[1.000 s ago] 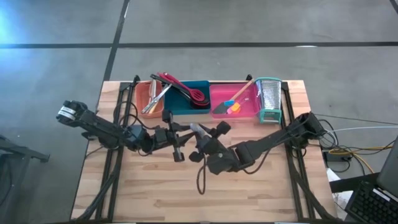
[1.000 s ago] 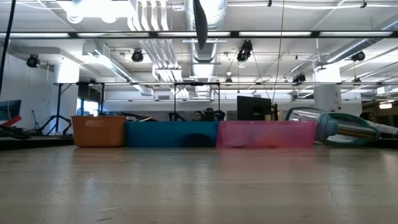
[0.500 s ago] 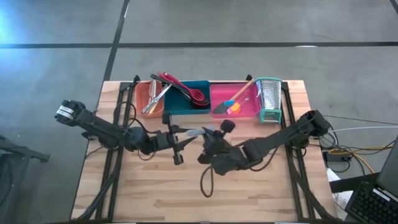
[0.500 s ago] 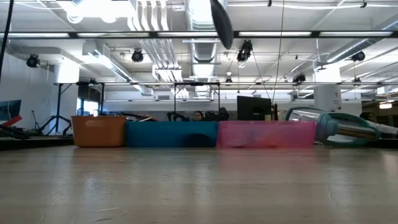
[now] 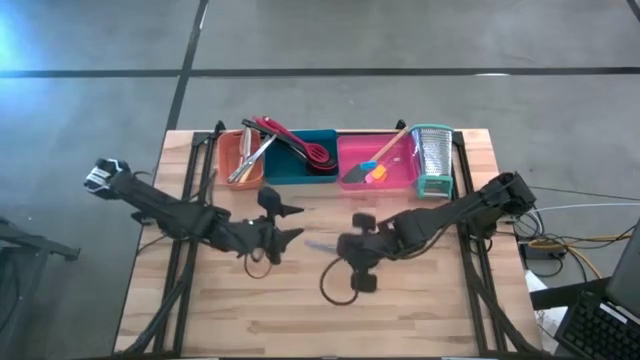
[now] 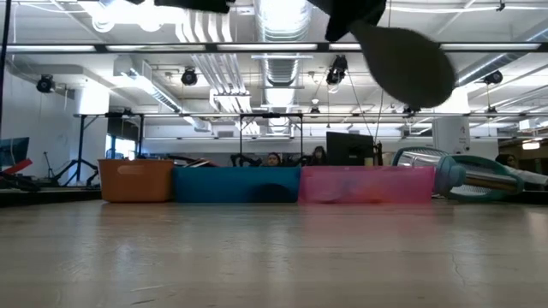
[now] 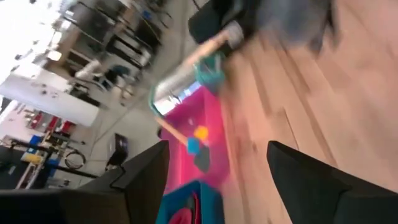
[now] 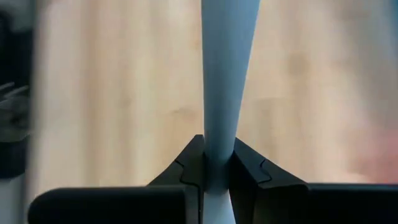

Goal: Pick & Place Kitchen Items
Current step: Put the gray serving spoon into the blue bin

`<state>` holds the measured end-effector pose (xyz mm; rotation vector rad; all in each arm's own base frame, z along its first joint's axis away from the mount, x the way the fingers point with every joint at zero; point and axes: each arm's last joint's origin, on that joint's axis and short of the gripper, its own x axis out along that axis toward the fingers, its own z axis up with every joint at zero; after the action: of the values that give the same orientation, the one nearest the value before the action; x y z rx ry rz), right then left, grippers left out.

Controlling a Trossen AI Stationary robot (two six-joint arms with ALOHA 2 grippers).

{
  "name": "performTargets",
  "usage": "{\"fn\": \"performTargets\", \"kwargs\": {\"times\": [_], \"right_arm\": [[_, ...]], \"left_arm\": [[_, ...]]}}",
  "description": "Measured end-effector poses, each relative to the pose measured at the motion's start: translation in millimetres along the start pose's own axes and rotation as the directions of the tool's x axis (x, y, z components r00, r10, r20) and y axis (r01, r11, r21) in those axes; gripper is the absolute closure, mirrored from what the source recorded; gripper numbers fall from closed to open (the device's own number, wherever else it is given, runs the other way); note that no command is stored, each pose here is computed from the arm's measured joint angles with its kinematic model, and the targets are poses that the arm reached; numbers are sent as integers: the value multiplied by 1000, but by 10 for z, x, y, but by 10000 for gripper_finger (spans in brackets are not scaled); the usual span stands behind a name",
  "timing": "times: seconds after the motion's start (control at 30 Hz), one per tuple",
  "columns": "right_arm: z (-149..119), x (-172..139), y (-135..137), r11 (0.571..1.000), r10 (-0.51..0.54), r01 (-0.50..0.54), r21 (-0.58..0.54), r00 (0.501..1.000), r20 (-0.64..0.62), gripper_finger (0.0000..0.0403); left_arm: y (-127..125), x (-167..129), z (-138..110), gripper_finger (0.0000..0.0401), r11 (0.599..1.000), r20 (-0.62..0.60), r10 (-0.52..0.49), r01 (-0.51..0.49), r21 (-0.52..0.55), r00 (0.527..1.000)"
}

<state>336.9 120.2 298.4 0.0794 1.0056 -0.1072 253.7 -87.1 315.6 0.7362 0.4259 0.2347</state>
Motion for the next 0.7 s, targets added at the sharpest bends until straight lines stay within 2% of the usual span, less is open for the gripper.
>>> {"fn": "performTargets", "kwargs": {"times": [0.1,0.17,0.23,0.33,0.47,0.6,0.7], "right_arm": [[-14,33,62,980,189,-192,-45,980,-67,371],[-6,21,96,960,268,-273,-58,960,-77,371],[0,15,111,947,312,-317,-55,946,-83,371],[-18,56,66,950,304,-309,-42,947,-100,371],[-107,197,-51,949,315,-315,26,934,-169,371],[-212,378,-211,942,336,-322,98,914,-227,371],[-254,487,-299,936,349,-327,130,910,-226,371]], "left_arm": [[-97,26,-18,127,993,-49,-72,77,94,996],[-175,29,-10,127,976,-36,-135,139,169,990],[-255,29,10,127,955,-22,-178,178,237,984],[-380,14,40,126,924,-27,-187,185,336,982],[-492,-29,100,126,883,-64,-63,86,461,996],[-587,-17,151,126,807,-103,123,-40,590,987],[-662,42,159,126,763,-135,195,-64,643,971]]}}
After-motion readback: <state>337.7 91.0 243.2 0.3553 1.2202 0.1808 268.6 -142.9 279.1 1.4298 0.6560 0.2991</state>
